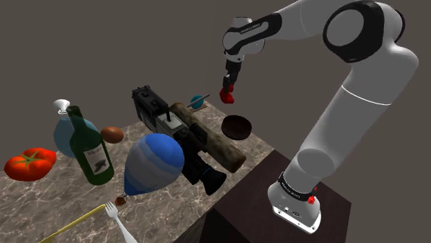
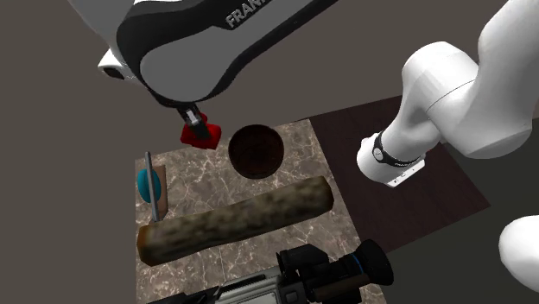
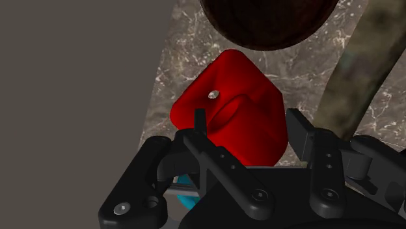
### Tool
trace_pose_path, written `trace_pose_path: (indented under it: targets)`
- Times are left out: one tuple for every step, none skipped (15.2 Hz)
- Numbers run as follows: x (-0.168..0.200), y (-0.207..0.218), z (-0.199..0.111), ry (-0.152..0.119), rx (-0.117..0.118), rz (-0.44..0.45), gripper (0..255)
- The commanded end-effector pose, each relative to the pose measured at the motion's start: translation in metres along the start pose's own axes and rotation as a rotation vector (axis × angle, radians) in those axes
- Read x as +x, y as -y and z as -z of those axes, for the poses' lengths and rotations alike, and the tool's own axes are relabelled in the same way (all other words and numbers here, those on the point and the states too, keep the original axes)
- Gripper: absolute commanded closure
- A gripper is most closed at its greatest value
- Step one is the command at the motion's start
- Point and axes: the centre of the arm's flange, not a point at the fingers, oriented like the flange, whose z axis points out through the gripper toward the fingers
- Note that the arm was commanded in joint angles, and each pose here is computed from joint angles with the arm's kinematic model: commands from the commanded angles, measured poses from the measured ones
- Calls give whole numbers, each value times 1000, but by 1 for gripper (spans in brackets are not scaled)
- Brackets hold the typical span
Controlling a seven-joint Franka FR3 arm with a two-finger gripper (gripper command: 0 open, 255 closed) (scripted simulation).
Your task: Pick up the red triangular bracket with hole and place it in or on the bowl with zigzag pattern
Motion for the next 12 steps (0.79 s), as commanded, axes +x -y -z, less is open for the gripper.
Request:
trace_pose_path:
  targets:
    - [-23, 14, 4, -1, -1, 1, 255]
    - [-35, 21, 4, -1, -1, 1, 255]
    - [-46, 28, 5, -1, -1, 1, 255]
    - [-58, 34, 5, -1, -1, 1, 255]
    - [-69, 41, 6, -1, -1, 1, 255]
    - [-81, 47, 7, -1, -1, 1, 255]
    - [-92, 54, 7, -1, -1, 1, 255]
    - [-104, 60, 8, -1, -1, 1, 255]
    - [-111, 64, 8, -1, -1, 1, 255]
    - [-111, 64, 3, -1, -1, 1, 255]
    - [-111, 64, -2, -1, -1, 1, 255]
    - [-110, 64, -8, -1, -1, 1, 255]
